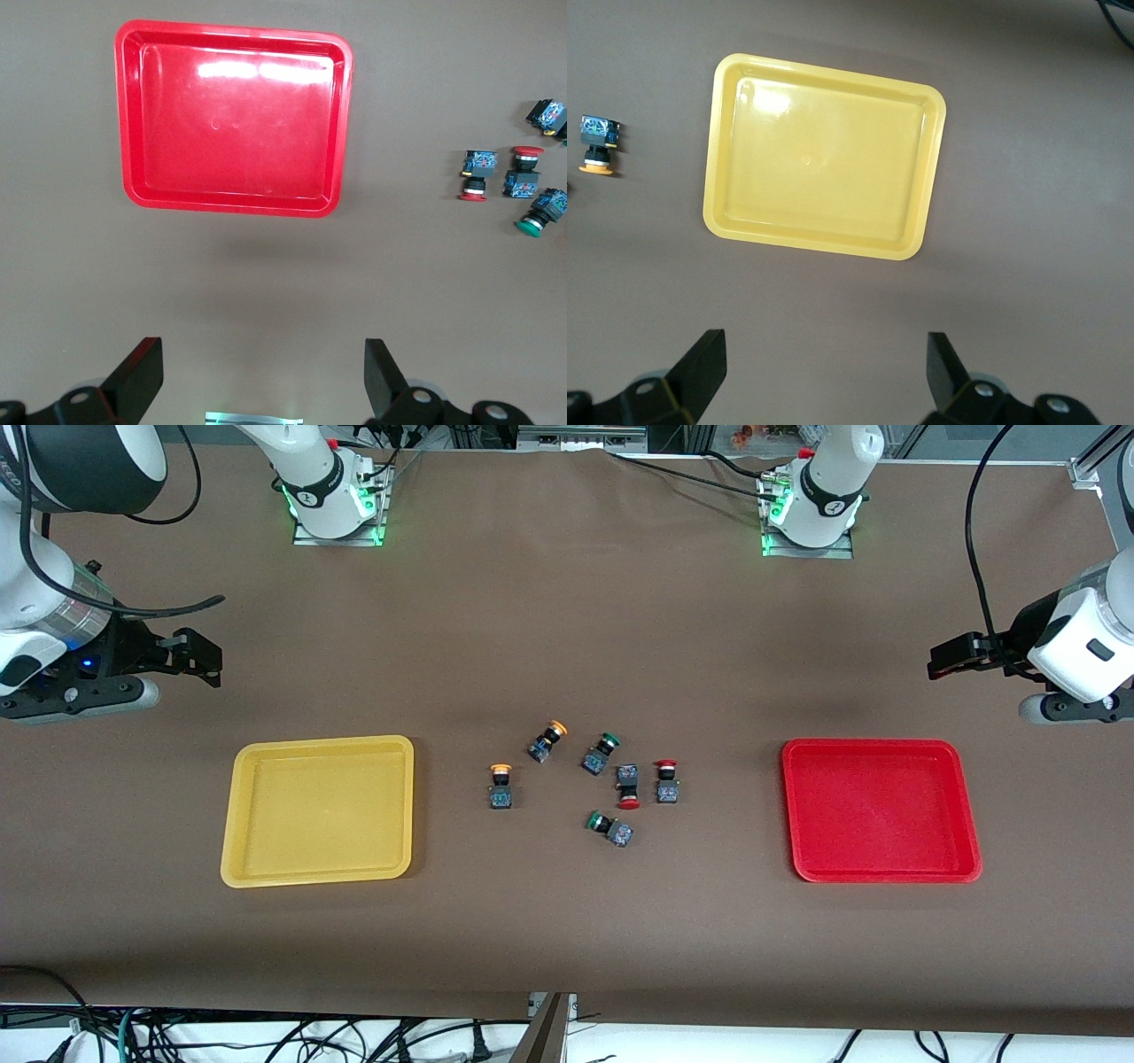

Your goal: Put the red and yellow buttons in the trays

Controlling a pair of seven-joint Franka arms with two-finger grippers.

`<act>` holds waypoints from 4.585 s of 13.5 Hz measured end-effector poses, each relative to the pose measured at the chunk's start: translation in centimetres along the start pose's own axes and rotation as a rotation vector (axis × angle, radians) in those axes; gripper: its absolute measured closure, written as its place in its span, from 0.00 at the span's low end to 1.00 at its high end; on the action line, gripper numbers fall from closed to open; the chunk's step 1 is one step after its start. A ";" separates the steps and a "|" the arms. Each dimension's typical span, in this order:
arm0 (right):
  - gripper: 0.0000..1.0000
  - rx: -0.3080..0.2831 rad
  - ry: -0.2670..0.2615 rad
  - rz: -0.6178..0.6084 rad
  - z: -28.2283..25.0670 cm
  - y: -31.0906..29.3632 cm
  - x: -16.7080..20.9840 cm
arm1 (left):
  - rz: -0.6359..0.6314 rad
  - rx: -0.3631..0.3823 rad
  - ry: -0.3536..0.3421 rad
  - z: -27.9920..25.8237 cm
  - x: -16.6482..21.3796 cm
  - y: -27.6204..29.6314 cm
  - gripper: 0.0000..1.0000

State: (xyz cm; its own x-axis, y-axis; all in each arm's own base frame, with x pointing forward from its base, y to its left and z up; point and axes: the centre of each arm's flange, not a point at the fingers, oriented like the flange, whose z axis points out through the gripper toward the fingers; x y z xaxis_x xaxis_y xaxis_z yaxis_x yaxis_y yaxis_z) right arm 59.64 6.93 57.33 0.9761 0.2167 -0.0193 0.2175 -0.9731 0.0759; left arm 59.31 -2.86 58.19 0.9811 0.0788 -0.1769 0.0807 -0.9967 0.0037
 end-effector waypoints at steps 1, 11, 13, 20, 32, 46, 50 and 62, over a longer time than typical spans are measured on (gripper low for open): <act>0.00 0.000 0.001 -0.004 0.0 0.0 0.0 | 0.000 0.000 0.000 0.0 0.0 0.0 0.00; 0.00 0.001 0.002 -0.038 -0.1 0.0 0.0 | 0.010 -0.007 0.025 2.7 2.9 1.6 0.00; 0.00 0.023 0.007 -0.034 -0.2 -0.2 0.1 | 0.059 -0.006 0.047 5.3 4.6 5.8 0.00; 0.00 0.101 0.024 -0.010 -0.7 -0.2 0.0 | 0.103 -0.014 0.106 22.0 8.2 25.1 0.00; 0.00 0.101 0.025 -0.010 -0.8 -0.1 0.1 | 0.026 -0.105 0.217 34.9 8.3 34.5 0.00; 0.00 0.093 0.096 -0.009 -1.8 0.1 0.7 | 0.026 -0.093 0.209 37.5 6.9 36.7 0.29; 0.00 0.091 0.109 -0.011 -2.2 0.0 0.8 | 0.024 -0.085 0.209 37.9 7.0 36.5 0.32; 0.00 0.050 0.105 -0.023 -2.1 0.0 0.8 | 0.045 -0.052 0.209 38.9 6.8 36.2 0.67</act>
State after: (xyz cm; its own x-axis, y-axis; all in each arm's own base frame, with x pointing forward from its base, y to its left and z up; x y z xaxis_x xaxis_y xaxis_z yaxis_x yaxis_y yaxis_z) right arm 60.47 7.23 59.42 0.9664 0.2430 0.0839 0.2416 -0.9700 0.0270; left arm 62.07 -39.15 18.87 0.9986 0.0421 0.0320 0.0402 -0.9975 0.0583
